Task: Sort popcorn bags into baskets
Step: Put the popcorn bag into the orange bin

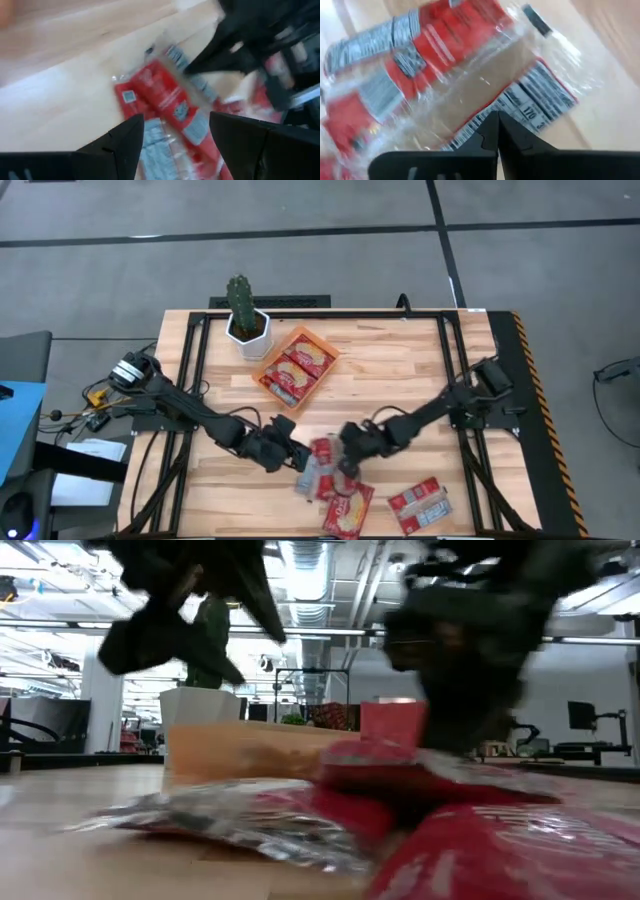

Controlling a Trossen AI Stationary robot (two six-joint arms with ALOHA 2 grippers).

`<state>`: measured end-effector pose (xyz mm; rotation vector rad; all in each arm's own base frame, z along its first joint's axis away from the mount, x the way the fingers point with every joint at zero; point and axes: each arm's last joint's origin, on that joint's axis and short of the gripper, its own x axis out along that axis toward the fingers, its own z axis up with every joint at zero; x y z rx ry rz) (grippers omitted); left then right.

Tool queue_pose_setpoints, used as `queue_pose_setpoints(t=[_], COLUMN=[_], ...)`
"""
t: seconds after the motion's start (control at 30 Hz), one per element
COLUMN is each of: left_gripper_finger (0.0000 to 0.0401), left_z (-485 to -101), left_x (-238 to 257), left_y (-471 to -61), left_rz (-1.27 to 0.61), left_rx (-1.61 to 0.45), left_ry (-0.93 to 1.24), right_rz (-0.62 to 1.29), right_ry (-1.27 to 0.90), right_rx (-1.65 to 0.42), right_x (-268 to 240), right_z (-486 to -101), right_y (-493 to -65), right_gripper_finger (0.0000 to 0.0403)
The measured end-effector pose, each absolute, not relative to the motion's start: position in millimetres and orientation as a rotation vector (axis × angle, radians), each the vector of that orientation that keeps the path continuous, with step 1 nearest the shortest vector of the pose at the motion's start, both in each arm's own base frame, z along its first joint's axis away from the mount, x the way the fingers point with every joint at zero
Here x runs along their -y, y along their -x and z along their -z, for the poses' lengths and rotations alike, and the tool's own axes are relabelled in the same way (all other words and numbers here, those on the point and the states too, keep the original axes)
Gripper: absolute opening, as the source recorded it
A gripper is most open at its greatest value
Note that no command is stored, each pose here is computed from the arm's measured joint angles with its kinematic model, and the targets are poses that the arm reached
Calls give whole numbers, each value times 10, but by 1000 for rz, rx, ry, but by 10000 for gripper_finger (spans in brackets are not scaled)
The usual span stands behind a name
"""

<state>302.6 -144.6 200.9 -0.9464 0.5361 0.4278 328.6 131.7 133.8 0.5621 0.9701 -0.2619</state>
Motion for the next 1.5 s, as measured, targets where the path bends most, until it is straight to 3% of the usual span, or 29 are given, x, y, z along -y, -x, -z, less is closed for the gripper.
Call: queue_pose_setpoints(t=[0.23, 0.43, 0.67, 0.87, 1.07, 1.5], left_gripper_finger=[215, 215, 215, 215, 215, 215], left_z=[-1611, -1601, -1451, -1523, -1492, -1480], left_x=[1632, 1943, 2160, 2274, 2164, 1842], left_y=[-3006, -2792, -2716, -2887, -2948, -3162], left_rz=[-459, -530, -558, -396, -437, -505], left_rx=[-726, -600, -498, -345, -386, -394], left_ry=[996, 1067, 1179, 1257, 1263, 1263], right_rz=[244, 269, 310, 372, 388, 279], right_ry=[-500, -499, -515, -521, -509, -454], right_rx=[-990, -898, -891, -930, -960, -930], right_x=[-1349, -1608, -1905, -1945, -1911, -1856], right_z=[-1702, -2025, -1769, -1508, -1374, -1429], right_y=[-3488, -3311, -3256, -3284, -3328, -3453], right_gripper_finger=[32, 16, 29, 28, 16, 33])
